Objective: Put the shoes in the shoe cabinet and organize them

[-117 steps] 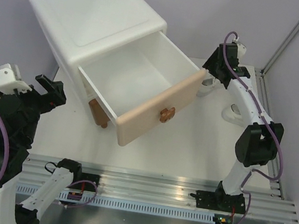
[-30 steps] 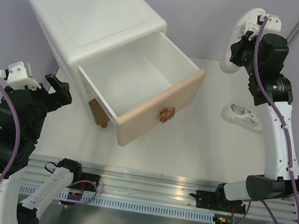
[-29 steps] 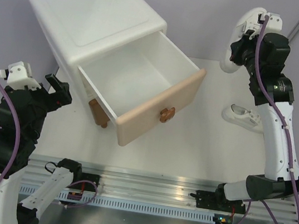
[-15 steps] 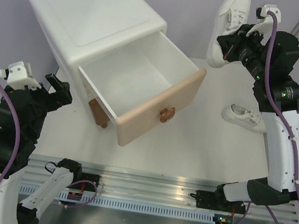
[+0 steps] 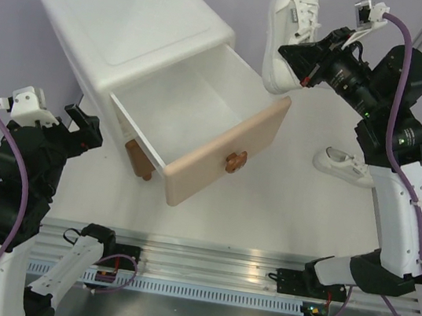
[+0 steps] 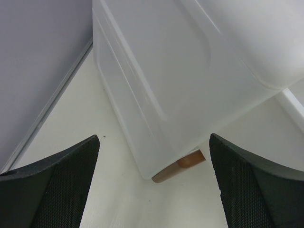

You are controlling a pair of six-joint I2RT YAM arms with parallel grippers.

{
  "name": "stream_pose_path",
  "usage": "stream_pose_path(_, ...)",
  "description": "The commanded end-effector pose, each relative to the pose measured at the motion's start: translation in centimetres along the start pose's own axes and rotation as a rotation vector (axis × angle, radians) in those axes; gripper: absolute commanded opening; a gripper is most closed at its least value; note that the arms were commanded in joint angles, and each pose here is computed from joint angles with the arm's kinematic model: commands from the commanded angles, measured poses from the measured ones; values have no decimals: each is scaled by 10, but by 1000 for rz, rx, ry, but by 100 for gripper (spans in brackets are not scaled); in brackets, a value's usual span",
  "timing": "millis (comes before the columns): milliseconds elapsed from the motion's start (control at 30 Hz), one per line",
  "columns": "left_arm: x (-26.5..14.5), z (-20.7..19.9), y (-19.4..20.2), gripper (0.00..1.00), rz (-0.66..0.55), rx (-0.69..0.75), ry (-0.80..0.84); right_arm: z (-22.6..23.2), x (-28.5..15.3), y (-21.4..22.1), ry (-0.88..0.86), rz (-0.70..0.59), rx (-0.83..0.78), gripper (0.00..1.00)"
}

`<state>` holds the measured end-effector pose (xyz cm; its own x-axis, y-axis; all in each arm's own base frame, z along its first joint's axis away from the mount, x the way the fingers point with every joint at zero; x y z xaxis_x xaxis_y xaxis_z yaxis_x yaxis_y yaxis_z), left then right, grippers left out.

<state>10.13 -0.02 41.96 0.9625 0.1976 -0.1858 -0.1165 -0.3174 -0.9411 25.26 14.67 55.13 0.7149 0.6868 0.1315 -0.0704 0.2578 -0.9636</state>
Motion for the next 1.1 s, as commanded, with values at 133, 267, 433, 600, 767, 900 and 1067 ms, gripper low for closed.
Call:
stream_pose_path(133,-2,-6,-13,100,-49,-19,39,57,9,-35,-274,-173,20,0)
stream_pose_path(267,-1,-6,-13,100,-48,-20,37,72,22,-27,-327,-133,67,0)
stream_pose_path(433,1,-7,-14,100,-49,-17,34,97,30,-7,-396,-35,113,0)
stream_pose_path(600,4,-9,-14,100,-45,-25,38,113,31,13,-423,78,123,0)
stream_pose_path(767,8,-12,-12,100,-33,-32,47,121,26,28,-437,168,121,1)
stream_pose_path(900,11,-15,-13,100,-29,-38,53,121,22,38,-427,243,124,1)
stream_pose_path(1067,22,-17,-10,100,-18,-29,42,123,18,44,-451,316,125,1)
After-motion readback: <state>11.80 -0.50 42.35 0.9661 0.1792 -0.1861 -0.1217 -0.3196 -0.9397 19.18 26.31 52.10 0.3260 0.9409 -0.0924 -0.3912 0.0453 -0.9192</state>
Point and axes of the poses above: each gripper's point midway between its finger pads, its own x axis out along the fingers, its own z axis along the line the jaws close on, y = z × x, the point moved 9 cm from there along -x, back along the fingers, and after that the axes turned 1 degree about -x, right-handed, at the moved point
